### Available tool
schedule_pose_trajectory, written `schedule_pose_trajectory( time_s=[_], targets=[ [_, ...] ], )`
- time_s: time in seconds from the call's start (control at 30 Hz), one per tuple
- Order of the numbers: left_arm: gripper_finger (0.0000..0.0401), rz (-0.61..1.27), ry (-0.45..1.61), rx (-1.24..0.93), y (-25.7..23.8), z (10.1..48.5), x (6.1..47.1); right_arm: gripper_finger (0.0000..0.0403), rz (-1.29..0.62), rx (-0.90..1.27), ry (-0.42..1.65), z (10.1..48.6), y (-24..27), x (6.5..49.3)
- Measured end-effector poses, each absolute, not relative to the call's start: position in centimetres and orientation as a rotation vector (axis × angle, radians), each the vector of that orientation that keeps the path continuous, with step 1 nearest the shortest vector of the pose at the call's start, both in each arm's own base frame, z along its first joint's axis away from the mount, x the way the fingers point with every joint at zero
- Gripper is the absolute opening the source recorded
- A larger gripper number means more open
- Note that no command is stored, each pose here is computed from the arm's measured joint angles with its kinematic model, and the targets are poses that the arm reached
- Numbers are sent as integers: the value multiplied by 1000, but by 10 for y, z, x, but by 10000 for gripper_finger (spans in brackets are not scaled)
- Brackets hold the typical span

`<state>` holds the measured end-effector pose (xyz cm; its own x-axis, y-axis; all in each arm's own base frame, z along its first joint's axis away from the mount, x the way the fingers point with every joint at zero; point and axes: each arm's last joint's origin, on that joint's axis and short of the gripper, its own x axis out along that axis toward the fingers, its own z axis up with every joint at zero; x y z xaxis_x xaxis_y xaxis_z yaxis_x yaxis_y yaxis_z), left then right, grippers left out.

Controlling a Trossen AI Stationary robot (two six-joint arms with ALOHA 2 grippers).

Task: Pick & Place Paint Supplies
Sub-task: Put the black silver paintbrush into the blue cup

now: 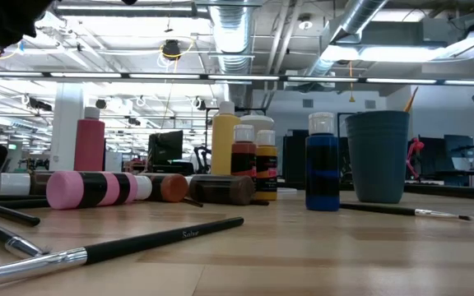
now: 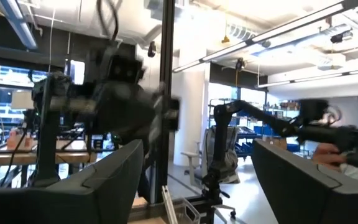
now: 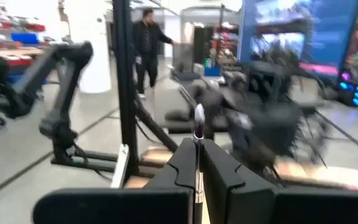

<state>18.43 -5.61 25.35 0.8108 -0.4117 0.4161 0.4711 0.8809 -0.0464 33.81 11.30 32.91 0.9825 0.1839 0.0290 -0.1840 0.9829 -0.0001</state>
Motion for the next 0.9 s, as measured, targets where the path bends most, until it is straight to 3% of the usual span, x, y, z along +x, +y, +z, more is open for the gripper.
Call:
schedule_pose_trajectory(
  time_s=[0.47,0.7,0.9],
  targets=[
    [285,-422,-412,-135,-55,253,185,0,-429,-17,-36,286,93,235],
    [285,-416,-411,-136,-55,253,185,0,-657,-30,21,261,98,216],
    [285,-416,-409,-136,-55,253,185,0,-734,-7,50,241,100,208]
  ],
)
